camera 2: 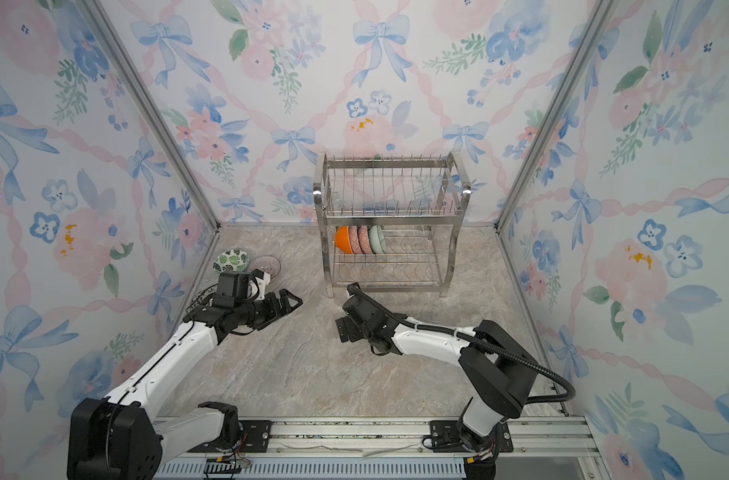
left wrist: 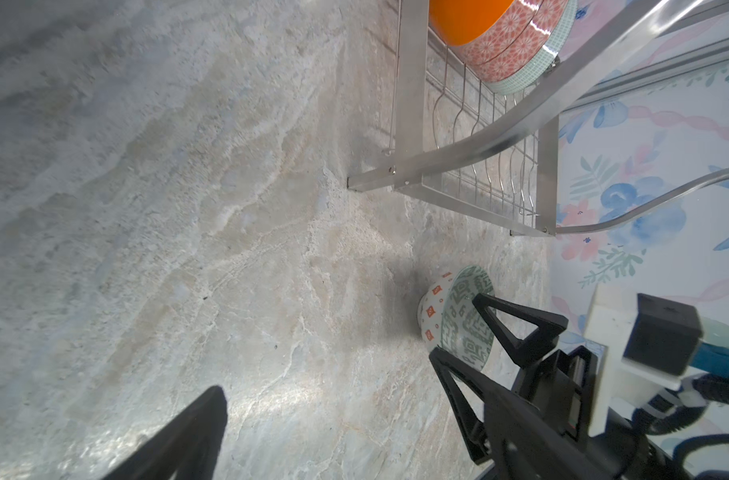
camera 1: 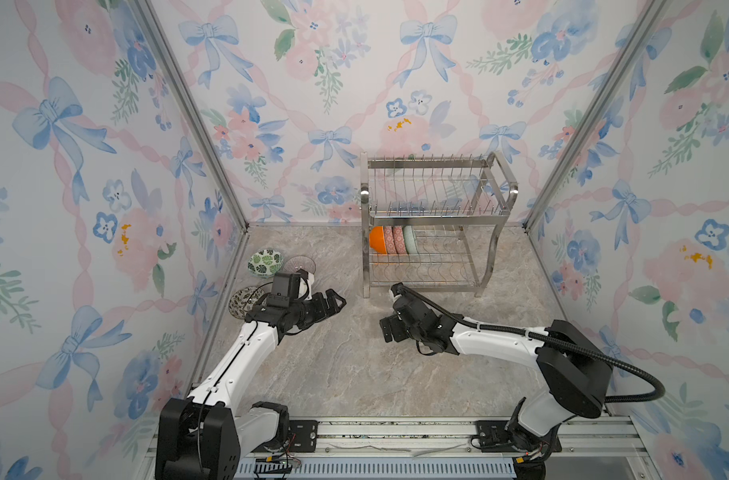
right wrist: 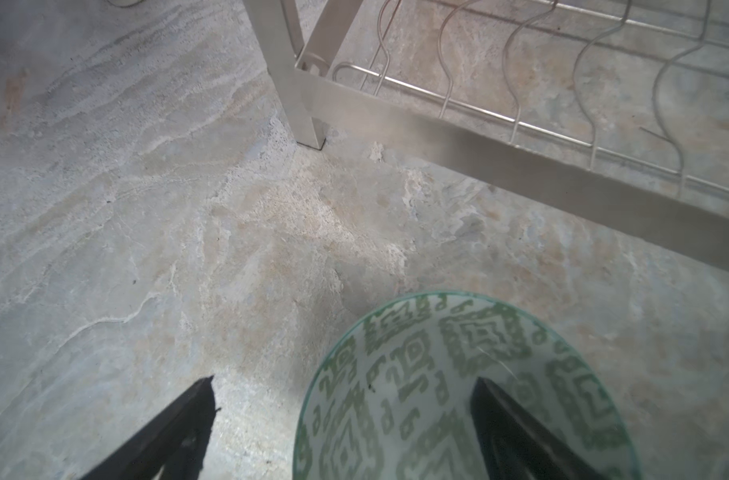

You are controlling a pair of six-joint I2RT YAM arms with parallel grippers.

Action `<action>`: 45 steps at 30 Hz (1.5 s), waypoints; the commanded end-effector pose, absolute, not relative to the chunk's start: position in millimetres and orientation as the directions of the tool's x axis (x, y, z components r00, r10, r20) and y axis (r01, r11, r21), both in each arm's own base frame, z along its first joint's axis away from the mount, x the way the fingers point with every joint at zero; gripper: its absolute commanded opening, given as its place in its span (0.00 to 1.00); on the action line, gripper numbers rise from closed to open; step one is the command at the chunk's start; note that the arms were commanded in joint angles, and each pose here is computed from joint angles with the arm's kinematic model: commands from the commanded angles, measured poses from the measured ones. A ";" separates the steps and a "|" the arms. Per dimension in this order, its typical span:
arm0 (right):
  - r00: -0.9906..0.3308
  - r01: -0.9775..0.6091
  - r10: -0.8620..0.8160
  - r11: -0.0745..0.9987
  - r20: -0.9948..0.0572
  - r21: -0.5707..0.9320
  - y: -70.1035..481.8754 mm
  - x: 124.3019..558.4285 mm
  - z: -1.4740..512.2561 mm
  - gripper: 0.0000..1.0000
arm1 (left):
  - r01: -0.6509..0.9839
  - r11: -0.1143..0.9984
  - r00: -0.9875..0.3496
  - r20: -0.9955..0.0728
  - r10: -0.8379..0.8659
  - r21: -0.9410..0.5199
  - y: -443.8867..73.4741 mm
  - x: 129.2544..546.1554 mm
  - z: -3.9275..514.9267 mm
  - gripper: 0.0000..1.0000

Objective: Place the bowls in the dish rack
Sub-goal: 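Close the right gripper on the bowl rim while the left gripper releases and withdraws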

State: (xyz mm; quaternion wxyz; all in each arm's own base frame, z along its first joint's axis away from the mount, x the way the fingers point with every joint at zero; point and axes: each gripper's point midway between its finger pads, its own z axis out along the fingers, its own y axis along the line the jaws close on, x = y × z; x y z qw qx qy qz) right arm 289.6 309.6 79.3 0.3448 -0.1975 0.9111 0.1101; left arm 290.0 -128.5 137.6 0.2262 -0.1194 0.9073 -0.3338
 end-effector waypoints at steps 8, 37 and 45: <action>-0.732 -0.386 -0.325 0.922 -0.599 -0.028 308.8 287.0 53.8 0.82 | -0.085 0.641 -0.885 -0.238 -0.401 -0.763 -141.9 272.8 121.2 0.98; -0.732 -0.409 -0.357 0.911 -0.581 -0.044 300.9 292.5 54.0 0.12 | -0.071 0.633 -0.894 -0.232 -0.383 -0.771 -149.8 277.6 121.8 0.98; -0.723 -0.410 -0.336 0.912 -0.604 -0.016 301.4 295.7 62.8 0.07 | -0.062 0.637 -0.896 -0.238 -0.374 -0.768 -152.3 278.6 123.1 0.98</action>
